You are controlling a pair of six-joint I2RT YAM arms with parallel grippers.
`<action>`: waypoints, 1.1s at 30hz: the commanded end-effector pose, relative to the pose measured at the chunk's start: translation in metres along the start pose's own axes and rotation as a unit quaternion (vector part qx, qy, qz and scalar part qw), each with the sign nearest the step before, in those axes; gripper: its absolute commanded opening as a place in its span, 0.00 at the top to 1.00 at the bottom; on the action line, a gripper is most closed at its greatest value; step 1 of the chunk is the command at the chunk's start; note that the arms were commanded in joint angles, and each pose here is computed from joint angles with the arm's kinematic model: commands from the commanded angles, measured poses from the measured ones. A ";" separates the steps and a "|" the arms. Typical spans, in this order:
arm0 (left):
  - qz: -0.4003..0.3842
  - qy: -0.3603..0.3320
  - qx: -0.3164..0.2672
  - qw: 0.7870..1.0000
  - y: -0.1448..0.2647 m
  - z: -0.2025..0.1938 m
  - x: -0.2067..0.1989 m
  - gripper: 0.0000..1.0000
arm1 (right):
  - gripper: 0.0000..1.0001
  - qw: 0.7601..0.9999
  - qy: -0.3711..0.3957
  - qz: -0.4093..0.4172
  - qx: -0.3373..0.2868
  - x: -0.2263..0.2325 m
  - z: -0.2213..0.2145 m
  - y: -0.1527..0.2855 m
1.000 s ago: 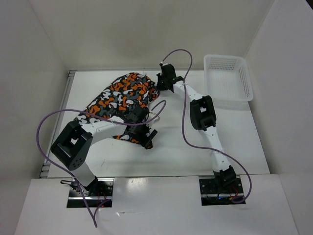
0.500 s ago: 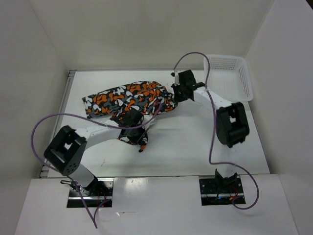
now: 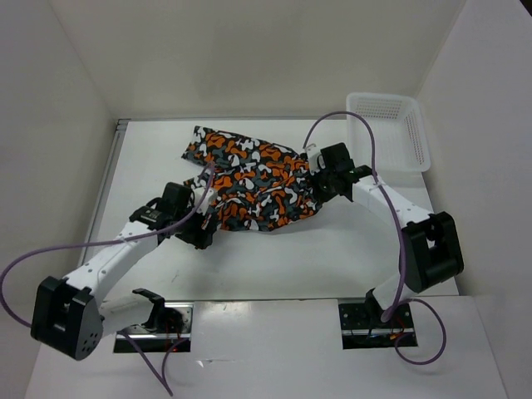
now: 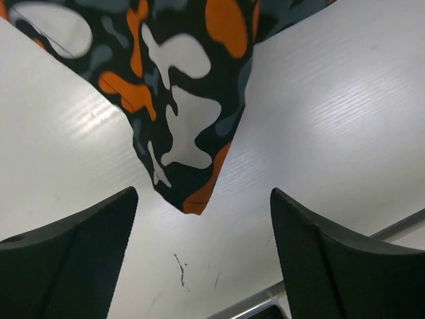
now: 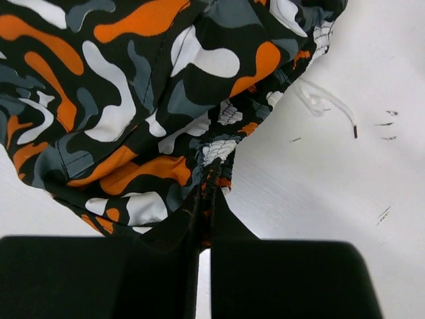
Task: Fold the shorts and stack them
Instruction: Move the shorts to the center of the board, then flatten the shorts out
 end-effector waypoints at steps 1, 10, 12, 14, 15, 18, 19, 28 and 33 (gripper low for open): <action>0.025 0.003 0.058 0.998 -0.017 -0.023 0.010 0.11 | 1.00 0.999 0.037 -0.002 -0.028 -0.001 0.012 0.019; 0.050 -0.007 0.058 0.997 -0.050 -0.026 0.019 0.07 | 1.00 0.998 0.056 0.018 -0.036 0.010 0.000 0.028; 0.051 -0.009 0.043 0.998 -0.059 -0.020 0.021 0.07 | 1.00 0.997 0.061 0.029 -0.040 0.013 0.001 0.028; 0.035 -0.009 0.029 0.999 -0.064 -0.010 0.016 0.18 | 1.00 0.997 0.061 0.036 -0.042 0.016 0.001 0.028; 0.030 -0.009 0.031 0.999 -0.067 -0.011 0.015 0.24 | 1.00 0.996 0.066 0.040 -0.043 0.017 0.002 0.028; 0.030 -0.007 0.054 0.998 -0.072 -0.024 0.015 0.36 | 1.00 0.996 0.072 0.040 -0.044 0.016 0.002 0.028; 0.025 -0.005 0.070 0.997 -0.071 -0.035 0.014 0.39 | 1.00 0.995 0.078 0.041 -0.040 0.017 -0.002 0.029; 0.102 -0.010 0.073 0.992 -0.035 -0.041 0.035 0.06 | 0.17 0.987 0.157 -0.012 0.009 -0.006 -0.031 0.042; 0.083 -0.015 0.025 0.996 -0.013 -0.013 0.024 0.01 | 0.14 0.958 0.247 -0.120 -0.081 -0.036 0.024 0.093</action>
Point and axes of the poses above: each gripper's point midway between its finger pads, its own y axis back along the fingers, its own x axis along the line the jaws close on, z = x × y, the point moved 1 cm from there along y, back along the fingers, and after that the axes turned 3 degrees about y, right-handed, at the moved point
